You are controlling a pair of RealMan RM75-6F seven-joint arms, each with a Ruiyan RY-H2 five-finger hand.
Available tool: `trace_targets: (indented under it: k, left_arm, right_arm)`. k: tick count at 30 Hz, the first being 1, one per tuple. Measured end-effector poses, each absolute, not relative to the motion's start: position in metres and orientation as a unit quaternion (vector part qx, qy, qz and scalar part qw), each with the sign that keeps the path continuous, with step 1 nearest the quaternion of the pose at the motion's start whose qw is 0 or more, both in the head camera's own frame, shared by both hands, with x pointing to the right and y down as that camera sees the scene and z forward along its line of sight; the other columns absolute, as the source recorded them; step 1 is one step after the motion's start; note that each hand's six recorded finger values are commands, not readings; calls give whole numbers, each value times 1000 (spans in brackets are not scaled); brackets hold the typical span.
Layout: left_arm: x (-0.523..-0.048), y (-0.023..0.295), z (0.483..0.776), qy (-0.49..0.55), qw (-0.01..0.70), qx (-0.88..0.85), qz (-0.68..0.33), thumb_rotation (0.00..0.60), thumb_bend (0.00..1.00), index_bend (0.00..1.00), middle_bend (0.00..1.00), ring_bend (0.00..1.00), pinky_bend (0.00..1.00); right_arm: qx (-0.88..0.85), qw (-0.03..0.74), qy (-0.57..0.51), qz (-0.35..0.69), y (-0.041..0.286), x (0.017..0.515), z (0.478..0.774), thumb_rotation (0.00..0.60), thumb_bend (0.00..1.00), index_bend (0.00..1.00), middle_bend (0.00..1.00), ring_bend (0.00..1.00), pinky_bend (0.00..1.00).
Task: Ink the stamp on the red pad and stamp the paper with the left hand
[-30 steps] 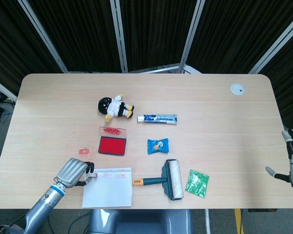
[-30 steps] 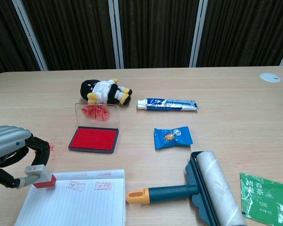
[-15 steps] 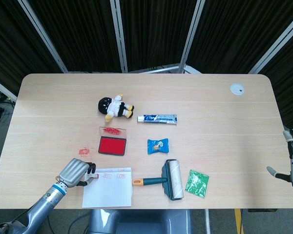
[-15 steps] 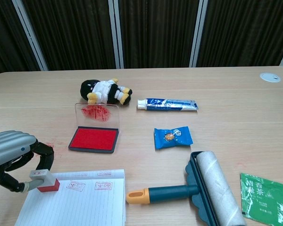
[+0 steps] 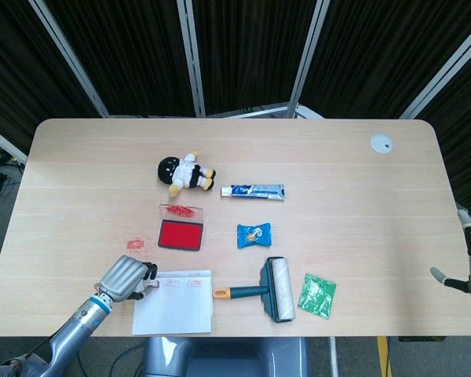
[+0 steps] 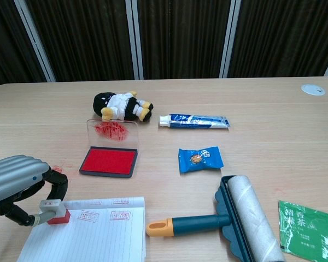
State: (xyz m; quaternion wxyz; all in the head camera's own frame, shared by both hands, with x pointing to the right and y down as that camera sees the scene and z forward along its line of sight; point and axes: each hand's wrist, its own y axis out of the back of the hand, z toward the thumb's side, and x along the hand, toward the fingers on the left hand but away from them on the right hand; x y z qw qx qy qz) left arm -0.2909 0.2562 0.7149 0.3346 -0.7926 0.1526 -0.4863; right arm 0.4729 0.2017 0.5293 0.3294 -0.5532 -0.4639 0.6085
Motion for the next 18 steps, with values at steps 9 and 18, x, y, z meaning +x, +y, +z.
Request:
trace_targets:
  k: [9, 18]
  left_arm:
    - [-292, 258, 719, 151, 333, -791, -490, 600, 454, 640, 565, 802, 928]
    - [-294, 259, 722, 149, 331, -791, -492, 600, 453, 641, 565, 802, 928]
  right_arm:
    - [-552, 328, -465, 609, 201, 474, 529, 600, 0, 0, 0, 0, 0]
    - [-552, 327, -464, 610, 202, 474, 530, 600, 0, 0, 0, 0, 0]
